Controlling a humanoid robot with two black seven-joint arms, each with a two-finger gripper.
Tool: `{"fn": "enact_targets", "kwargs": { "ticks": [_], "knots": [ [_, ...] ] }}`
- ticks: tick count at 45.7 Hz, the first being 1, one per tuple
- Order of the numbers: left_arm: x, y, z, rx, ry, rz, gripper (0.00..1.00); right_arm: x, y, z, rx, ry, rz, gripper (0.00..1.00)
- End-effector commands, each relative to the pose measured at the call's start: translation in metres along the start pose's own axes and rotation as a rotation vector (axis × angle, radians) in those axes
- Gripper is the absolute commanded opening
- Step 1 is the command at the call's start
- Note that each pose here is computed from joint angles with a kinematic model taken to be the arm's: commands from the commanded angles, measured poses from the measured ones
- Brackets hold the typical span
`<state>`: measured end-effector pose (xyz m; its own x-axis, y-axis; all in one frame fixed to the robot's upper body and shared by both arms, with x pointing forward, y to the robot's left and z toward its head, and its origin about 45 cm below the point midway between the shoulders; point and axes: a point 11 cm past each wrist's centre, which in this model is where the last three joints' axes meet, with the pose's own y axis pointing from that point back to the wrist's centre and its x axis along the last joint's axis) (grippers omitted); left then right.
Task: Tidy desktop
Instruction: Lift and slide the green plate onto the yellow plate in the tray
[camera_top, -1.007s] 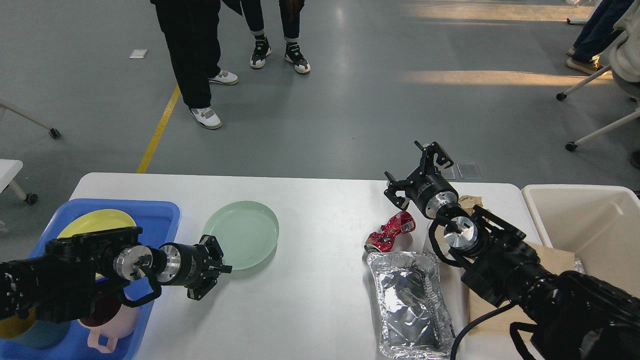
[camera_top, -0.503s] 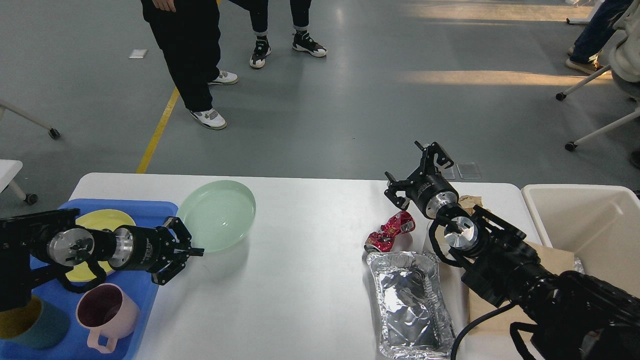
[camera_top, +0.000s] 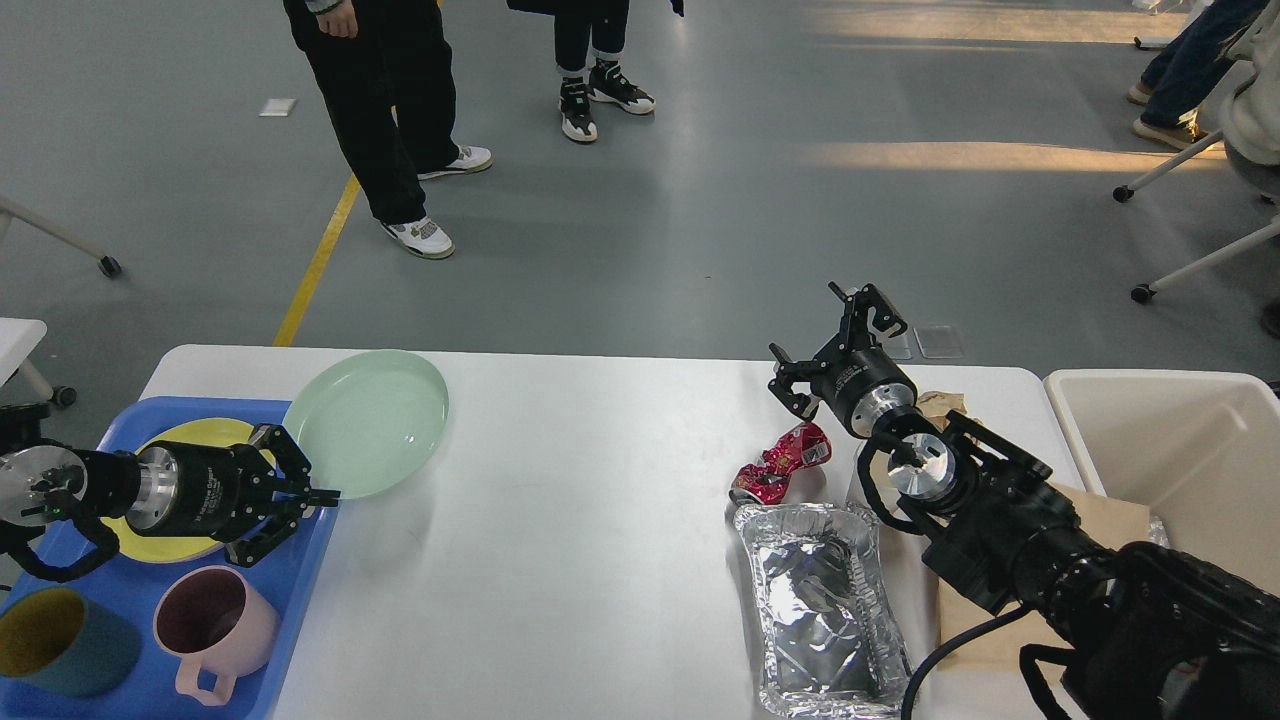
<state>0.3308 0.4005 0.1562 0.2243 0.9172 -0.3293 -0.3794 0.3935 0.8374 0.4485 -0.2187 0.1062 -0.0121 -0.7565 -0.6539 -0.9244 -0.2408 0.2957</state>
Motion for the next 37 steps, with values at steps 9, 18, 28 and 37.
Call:
{"fn": "enact_targets", "kwargs": {
  "ticks": [9, 18, 28, 37],
  "knots": [
    [0.022, 0.029, -0.001, -0.006, 0.013, 0.027, 0.00, 0.001, 0.000, 0.000, 0.000, 0.000, 0.001, 1.00],
    [0.033, 0.046, 0.000, -0.006, 0.020, 0.054, 0.00, 0.000, 0.000, 0.000, 0.001, 0.000, 0.000, 1.00],
    [0.047, 0.062, -0.004, -0.012, 0.039, 0.090, 0.00, 0.000, 0.000, 0.000, 0.001, 0.000, 0.000, 1.00],
    [0.065, 0.079, -0.009, -0.001, 0.063, 0.148, 0.00, 0.000, 0.000, -0.001, 0.001, 0.000, 0.000, 1.00]
  ]
}}
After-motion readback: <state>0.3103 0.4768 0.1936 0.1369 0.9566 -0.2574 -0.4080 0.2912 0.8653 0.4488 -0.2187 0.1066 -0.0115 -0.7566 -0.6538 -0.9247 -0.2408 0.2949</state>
